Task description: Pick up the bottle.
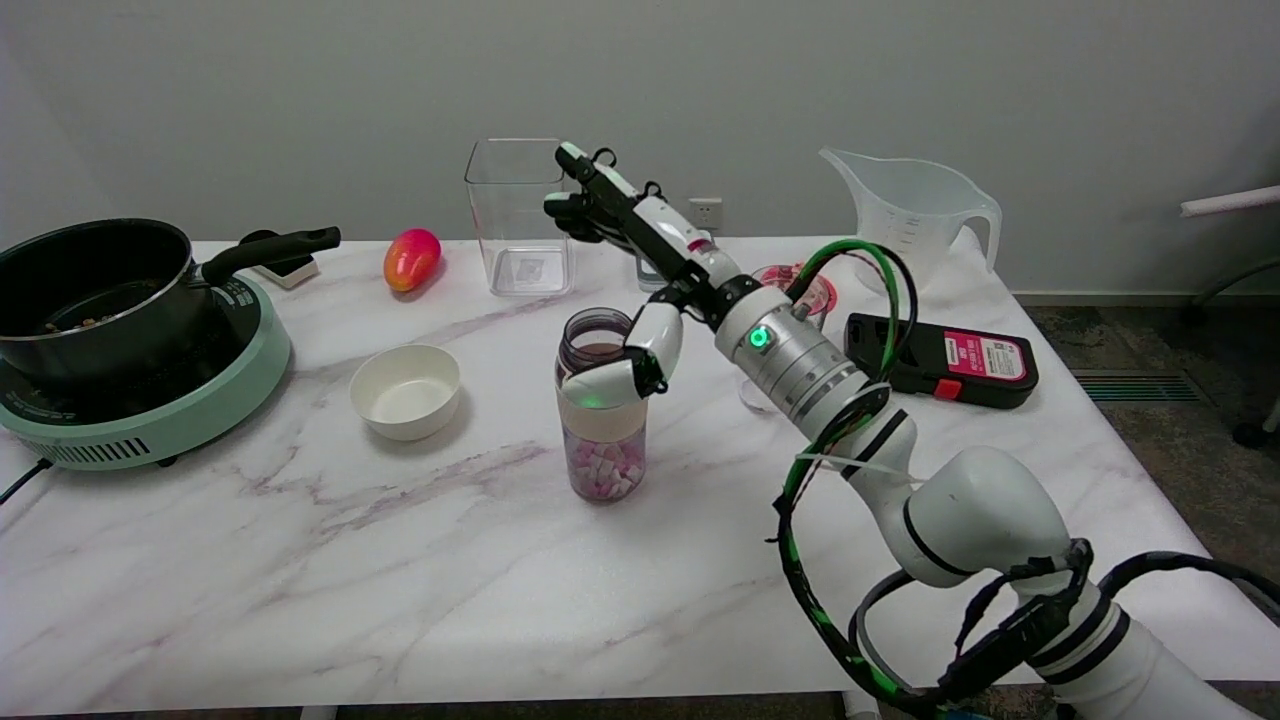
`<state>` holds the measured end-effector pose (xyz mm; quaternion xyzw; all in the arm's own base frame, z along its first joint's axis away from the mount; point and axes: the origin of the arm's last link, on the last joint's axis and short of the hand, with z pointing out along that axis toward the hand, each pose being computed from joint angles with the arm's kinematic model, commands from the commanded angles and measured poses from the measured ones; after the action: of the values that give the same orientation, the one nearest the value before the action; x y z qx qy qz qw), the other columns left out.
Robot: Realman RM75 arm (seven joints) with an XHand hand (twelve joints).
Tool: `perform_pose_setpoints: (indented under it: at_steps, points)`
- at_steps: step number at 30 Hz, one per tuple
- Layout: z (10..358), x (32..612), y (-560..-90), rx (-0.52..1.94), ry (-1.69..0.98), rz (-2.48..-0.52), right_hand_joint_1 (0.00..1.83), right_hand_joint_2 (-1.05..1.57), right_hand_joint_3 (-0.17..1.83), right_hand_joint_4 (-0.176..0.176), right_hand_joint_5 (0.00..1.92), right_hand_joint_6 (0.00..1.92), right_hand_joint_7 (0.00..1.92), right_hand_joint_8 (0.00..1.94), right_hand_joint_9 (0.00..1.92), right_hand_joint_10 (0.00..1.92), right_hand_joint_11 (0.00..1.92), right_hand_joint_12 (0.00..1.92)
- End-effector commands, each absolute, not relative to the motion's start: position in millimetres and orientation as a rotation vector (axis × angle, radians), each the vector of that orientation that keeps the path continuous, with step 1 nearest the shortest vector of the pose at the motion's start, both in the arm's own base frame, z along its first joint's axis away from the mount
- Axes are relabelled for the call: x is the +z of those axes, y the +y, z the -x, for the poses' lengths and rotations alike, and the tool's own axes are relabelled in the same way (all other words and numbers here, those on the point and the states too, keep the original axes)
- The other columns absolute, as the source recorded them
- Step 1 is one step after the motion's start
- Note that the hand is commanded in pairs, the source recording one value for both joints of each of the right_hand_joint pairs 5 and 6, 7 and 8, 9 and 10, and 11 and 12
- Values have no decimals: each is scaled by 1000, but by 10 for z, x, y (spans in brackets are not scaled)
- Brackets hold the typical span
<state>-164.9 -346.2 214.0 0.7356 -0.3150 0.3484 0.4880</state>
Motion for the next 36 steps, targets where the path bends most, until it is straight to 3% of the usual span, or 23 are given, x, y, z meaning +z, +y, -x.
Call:
perform_pose_setpoints:
  at_steps: [1,11,36]
  points:
    - [2000,2109,-3448,791,-859,-1769,1151,-573,1128,0,1,1,318,318,316,316,317,317]
    - [2141,2216,-3440,790,-905,-1734,1134,-479,1051,0,0,0,310,310,305,305,305,305]
    - [2438,2234,-3517,838,-1078,-1679,1122,-471,1083,0,0,0,294,294,270,270,269,269]
